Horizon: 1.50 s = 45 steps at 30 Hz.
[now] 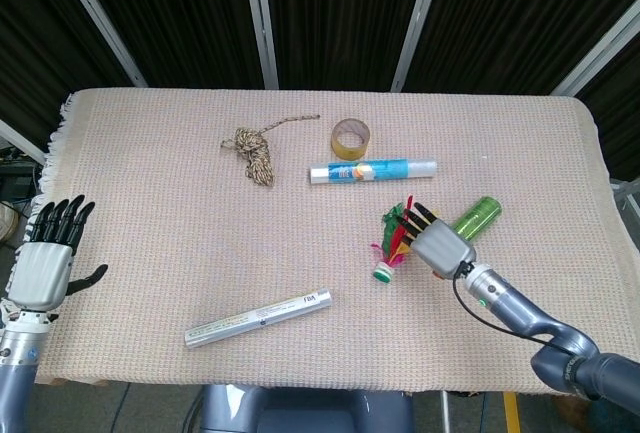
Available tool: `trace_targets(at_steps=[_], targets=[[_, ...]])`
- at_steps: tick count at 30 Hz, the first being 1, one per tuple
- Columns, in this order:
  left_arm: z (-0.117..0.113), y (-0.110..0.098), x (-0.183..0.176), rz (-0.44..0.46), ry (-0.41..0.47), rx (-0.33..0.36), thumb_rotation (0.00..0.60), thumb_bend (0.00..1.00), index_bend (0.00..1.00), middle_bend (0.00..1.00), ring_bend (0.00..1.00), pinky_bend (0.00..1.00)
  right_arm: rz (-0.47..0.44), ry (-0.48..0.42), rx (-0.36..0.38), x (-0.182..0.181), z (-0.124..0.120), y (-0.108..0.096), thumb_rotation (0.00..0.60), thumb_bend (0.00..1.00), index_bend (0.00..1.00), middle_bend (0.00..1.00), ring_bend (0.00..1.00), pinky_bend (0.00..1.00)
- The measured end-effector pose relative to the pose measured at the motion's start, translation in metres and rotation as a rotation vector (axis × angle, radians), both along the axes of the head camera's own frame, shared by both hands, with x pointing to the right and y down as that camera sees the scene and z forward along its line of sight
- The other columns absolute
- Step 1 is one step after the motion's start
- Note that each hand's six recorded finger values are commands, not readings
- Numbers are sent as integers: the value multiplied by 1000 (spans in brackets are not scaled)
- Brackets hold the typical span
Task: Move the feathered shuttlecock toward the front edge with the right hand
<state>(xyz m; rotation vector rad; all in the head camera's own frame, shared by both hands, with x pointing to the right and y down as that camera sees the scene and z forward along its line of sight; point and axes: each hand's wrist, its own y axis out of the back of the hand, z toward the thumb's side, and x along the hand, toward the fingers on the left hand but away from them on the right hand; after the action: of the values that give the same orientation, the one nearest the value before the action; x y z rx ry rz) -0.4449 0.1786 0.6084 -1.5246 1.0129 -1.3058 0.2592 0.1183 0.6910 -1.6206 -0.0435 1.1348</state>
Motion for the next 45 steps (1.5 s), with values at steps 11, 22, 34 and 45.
trace_targets(at_steps=[11, 22, 34, 45], targets=[[7, -6, -10, -39, -33, -4, 600, 180, 0, 0, 0, 0, -70, 0, 40, -44, 1, -34, 600, 74, 302, 0, 0, 0], [15, -6, -16, -74, -79, -13, 600, 179, 0, 0, 0, 0, -78, 60, 27, -54, 24, -55, 600, 74, 308, 0, 0, 0], [27, -8, -17, -99, -114, -44, 600, 182, 0, 0, 0, 0, -61, 126, -16, -41, 56, -68, 600, 78, 342, 2, 0, 0], [31, -9, -19, -90, -117, -54, 600, 190, 0, 0, 0, 0, -82, 125, -7, -30, 61, -66, 600, 250, 679, 316, 225, 452]])
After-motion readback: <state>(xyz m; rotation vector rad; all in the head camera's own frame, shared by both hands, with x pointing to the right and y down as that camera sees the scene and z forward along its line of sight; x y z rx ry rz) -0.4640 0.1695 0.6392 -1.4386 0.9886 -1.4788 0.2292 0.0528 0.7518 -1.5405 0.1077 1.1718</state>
